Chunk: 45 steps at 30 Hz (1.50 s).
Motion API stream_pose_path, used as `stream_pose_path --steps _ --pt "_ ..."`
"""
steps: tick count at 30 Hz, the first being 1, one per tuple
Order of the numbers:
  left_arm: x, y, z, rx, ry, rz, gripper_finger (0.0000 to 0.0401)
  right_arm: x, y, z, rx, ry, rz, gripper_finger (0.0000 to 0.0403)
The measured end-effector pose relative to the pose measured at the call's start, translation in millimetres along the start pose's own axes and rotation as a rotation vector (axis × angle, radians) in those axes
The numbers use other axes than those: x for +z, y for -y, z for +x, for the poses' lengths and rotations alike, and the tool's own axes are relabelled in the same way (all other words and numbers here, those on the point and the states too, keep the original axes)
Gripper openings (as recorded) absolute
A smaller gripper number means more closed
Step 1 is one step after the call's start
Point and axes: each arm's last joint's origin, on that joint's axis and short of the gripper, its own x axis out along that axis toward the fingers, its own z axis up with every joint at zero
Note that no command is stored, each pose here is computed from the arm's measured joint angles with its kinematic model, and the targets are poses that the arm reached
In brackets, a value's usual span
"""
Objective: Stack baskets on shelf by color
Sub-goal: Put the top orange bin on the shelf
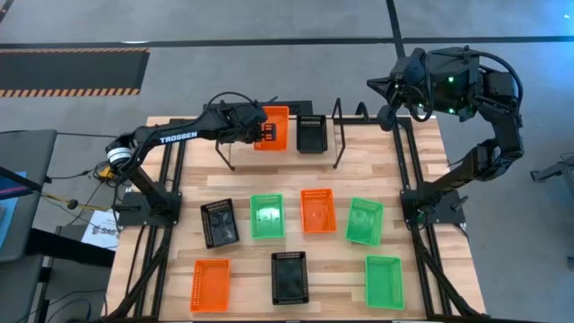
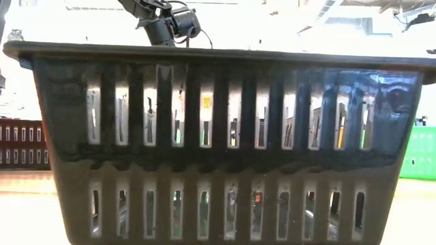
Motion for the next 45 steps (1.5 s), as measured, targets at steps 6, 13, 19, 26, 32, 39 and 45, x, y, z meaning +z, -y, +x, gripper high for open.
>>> stream_pose_path --steps 6,13,19,26,32,39,45 --pt "2 1 0 -0.035 -0.012 0.005 0.0000 0 0 0 0.000 0.000 0.000 0.0004" --pt "4 -1 1 -0.027 -0.019 0.002 0.0000 0 0 0 0.000 0.002 0.001 0.0005" --pt "2 0 18 -0.027 -0.057 0.016 0.0000 1 0 0 0.000 0.009 0.003 0.0004" --pt "-6 -2 48 0.026 -0.136 0.042 0.0000 0 0 0 0.009 0.005 -0.001 0.0006" --pt "0 -8 58 0.042 -0.146 0.022 0.0000 0 0 0 0.010 -0.003 -0.005 0.0003" --pt "5 -13 60 0.057 -0.146 -0.003 0.0000 -1 0 0 0.010 -0.012 -0.017 0.0005" --pt "5 -16 60 0.073 -0.160 -0.021 0.0000 -1 -1 0 0.010 -0.013 -0.022 0.0004"
